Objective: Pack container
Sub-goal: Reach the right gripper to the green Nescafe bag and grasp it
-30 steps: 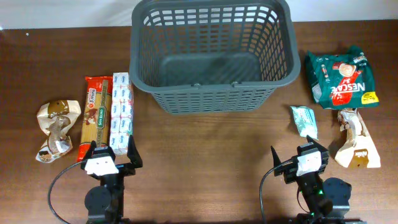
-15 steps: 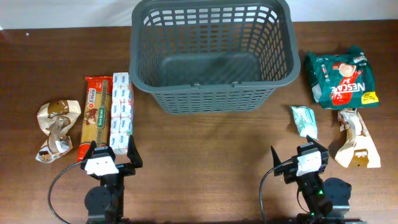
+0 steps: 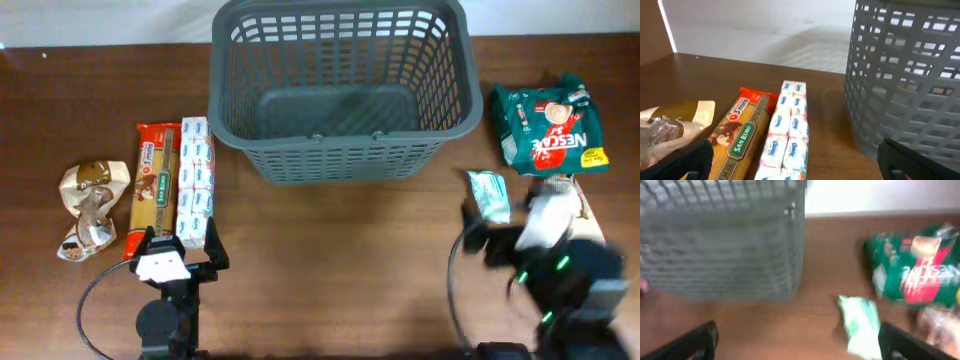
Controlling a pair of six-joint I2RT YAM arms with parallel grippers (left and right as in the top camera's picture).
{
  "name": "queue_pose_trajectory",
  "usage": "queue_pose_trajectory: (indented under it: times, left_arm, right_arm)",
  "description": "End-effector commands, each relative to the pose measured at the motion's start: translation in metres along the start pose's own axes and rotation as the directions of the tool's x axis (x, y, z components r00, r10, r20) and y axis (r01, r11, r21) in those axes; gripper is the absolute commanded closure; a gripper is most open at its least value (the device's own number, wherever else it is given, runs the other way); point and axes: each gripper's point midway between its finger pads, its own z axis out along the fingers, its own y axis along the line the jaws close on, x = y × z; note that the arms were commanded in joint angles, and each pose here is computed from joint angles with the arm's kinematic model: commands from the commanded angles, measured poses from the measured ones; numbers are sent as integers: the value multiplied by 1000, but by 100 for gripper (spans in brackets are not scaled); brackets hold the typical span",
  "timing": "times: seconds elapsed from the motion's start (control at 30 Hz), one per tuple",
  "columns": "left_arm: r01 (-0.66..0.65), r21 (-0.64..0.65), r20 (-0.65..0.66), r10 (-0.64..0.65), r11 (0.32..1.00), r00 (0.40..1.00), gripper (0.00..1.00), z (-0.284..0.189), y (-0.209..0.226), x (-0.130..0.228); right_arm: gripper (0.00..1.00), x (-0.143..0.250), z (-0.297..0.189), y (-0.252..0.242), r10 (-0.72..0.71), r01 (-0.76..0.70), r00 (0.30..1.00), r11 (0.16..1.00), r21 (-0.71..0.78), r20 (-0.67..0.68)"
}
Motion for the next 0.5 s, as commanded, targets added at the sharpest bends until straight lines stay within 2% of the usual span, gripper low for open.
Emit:
queue_pose_trajectory:
  times: [0.0, 0.13, 0.27, 0.37, 0.47]
  left_arm:
    - [5, 10, 0, -5, 1000, 1000, 1, 0, -2, 2]
    - [5, 10, -1, -5, 1000, 1000, 1, 0, -2, 2]
    - [5, 10, -1, -5, 1000, 1000, 1, 0, -2, 2]
    - [5, 10, 0, -5, 1000, 1000, 1, 0, -2, 2]
    - [5, 10, -1, -5, 1000, 1000, 1, 0, -2, 2]
  right_arm:
    - [1, -68, -15, 7, -31, 31, 999, 999, -13, -24]
    - [1, -116, -23, -19, -21, 31, 997, 989, 146, -73]
    - [1, -140, -13, -58, 91, -53, 989, 955, 291, -116]
    - [1, -141, 13, -98, 177, -93, 964, 923, 372, -198]
    - [1, -125, 48, -141, 263, -121, 924, 890, 440, -278]
